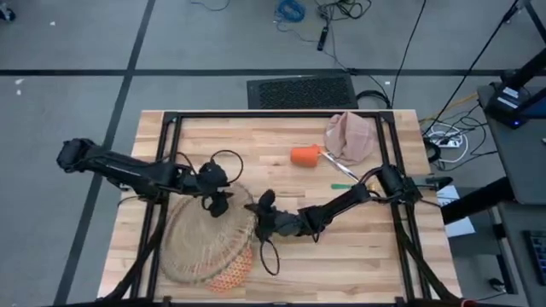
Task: Set table place
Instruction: Prepare the brown mat
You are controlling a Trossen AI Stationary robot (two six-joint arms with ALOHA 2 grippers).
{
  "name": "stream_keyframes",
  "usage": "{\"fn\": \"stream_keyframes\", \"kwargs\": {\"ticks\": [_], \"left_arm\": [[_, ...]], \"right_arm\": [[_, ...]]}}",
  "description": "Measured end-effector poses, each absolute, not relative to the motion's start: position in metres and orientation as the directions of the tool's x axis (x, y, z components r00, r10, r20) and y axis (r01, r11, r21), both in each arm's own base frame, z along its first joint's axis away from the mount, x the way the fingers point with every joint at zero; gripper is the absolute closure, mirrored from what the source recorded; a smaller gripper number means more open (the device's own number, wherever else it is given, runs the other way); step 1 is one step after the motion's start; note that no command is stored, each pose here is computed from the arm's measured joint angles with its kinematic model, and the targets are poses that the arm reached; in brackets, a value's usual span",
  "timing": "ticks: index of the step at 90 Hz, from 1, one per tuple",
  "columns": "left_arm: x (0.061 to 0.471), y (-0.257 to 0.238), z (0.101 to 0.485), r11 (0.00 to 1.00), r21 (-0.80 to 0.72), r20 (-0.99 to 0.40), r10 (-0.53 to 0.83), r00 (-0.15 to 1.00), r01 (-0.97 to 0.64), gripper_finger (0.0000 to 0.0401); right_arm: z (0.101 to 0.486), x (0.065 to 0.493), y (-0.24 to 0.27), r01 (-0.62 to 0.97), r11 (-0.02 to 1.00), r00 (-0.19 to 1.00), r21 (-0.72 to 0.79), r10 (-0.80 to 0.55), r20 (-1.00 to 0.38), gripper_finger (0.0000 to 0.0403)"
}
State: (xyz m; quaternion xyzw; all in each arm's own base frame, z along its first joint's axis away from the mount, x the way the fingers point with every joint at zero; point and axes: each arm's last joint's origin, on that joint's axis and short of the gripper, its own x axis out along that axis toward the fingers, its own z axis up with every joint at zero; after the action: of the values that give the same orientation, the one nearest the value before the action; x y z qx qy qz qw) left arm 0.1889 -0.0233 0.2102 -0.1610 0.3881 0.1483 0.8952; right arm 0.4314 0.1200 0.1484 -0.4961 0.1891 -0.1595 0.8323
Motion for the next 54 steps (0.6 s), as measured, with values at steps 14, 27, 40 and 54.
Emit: {"fn": "stream_keyframes", "kwargs": {"ticks": [14,27,40,54], "left_arm": [[0.186,-0.022,0.211,0.902,-0.153,-0.750,0.160,0.642,-0.403,0.0232],[0.185,-0.022,0.210,0.901,-0.141,-0.752,0.172,0.636,-0.411,0.0232],[0.183,-0.021,0.209,0.899,-0.111,-0.764,0.196,0.615,-0.424,0.0232],[0.182,-0.021,0.209,0.899,-0.100,-0.768,0.203,0.607,-0.427,0.0232]], "right_arm": [[0.154,0.413,0.114,0.138,0.459,0.839,-0.877,-0.525,-0.143,0.0403],[0.157,0.384,0.104,0.207,0.470,0.788,-0.858,-0.600,-0.138,0.0403],[0.163,0.348,0.103,0.255,0.467,0.753,-0.847,-0.645,-0.129,0.0403],[0.165,0.308,0.111,0.243,0.475,0.752,-0.846,-0.643,-0.145,0.0403]]}}
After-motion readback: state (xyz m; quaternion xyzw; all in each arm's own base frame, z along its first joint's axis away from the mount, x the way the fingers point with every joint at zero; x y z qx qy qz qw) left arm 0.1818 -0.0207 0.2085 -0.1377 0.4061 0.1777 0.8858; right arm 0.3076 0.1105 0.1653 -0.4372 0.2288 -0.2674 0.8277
